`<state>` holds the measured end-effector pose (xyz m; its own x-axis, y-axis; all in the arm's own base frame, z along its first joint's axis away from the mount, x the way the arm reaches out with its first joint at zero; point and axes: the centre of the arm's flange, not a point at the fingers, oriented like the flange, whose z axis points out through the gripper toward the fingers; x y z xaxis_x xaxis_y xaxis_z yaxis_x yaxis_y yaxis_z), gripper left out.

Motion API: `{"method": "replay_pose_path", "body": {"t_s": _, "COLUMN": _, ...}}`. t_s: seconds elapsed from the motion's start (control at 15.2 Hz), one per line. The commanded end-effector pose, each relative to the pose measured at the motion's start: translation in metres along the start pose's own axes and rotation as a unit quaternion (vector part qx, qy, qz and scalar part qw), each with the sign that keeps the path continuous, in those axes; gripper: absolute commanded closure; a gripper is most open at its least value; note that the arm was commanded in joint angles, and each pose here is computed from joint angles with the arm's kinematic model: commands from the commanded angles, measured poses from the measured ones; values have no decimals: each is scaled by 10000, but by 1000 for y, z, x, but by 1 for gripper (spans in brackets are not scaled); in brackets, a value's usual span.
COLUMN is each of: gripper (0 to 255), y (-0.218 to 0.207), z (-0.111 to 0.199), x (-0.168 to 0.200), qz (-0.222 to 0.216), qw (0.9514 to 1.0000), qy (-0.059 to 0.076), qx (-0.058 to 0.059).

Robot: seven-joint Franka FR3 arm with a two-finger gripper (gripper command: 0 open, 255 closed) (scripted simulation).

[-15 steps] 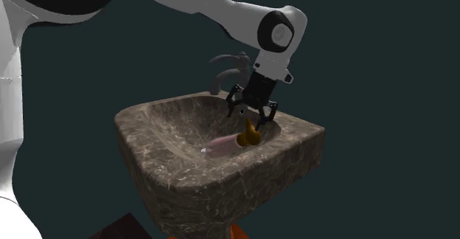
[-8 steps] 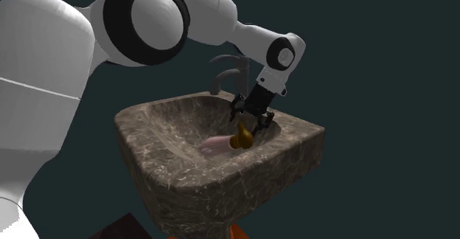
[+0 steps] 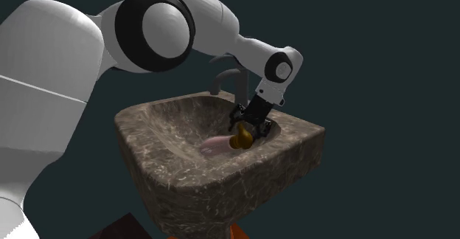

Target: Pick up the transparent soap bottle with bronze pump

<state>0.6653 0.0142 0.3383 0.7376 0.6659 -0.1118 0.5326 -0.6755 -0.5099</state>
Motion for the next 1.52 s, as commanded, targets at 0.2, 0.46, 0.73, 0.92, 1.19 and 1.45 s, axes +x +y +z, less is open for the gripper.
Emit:
{"method": "replay_pose_path", "body": {"t_s": 0.2, "gripper": 255, "y": 2, "z": 2, "x": -1, "qz": 0, "qw": 10000, "qy": 2, "qx": -1}}
{"method": "replay_pose_path", "body": {"t_s": 0.46, "gripper": 255, "y": 3, "z": 5, "x": 0, "qz": -1, "qw": 10000, "qy": 2, "qx": 0}}
{"method": "replay_pose_path", "body": {"t_s": 0.73, "gripper": 255, "y": -4, "z": -7, "x": -1, "qz": 0, "qw": 10000, "qy": 2, "qx": -2}}
{"method": "replay_pose_path", "body": {"t_s": 0.92, "gripper": 255, "y": -12, "z": -21, "x": -3, "qz": 0, "qw": 10000, "qy": 2, "qx": -2}}
{"method": "replay_pose_path", "body": {"t_s": 1.19, "gripper": 255, "y": -23, "z": -39, "x": -5, "qz": 0, "qw": 10000, "qy": 2, "qx": -2}}
{"method": "replay_pose_path", "body": {"t_s": 1.45, "gripper": 255, "y": -34, "z": -57, "x": -7, "qz": 0, "qw": 10000, "qy": 2, "qx": -2}}
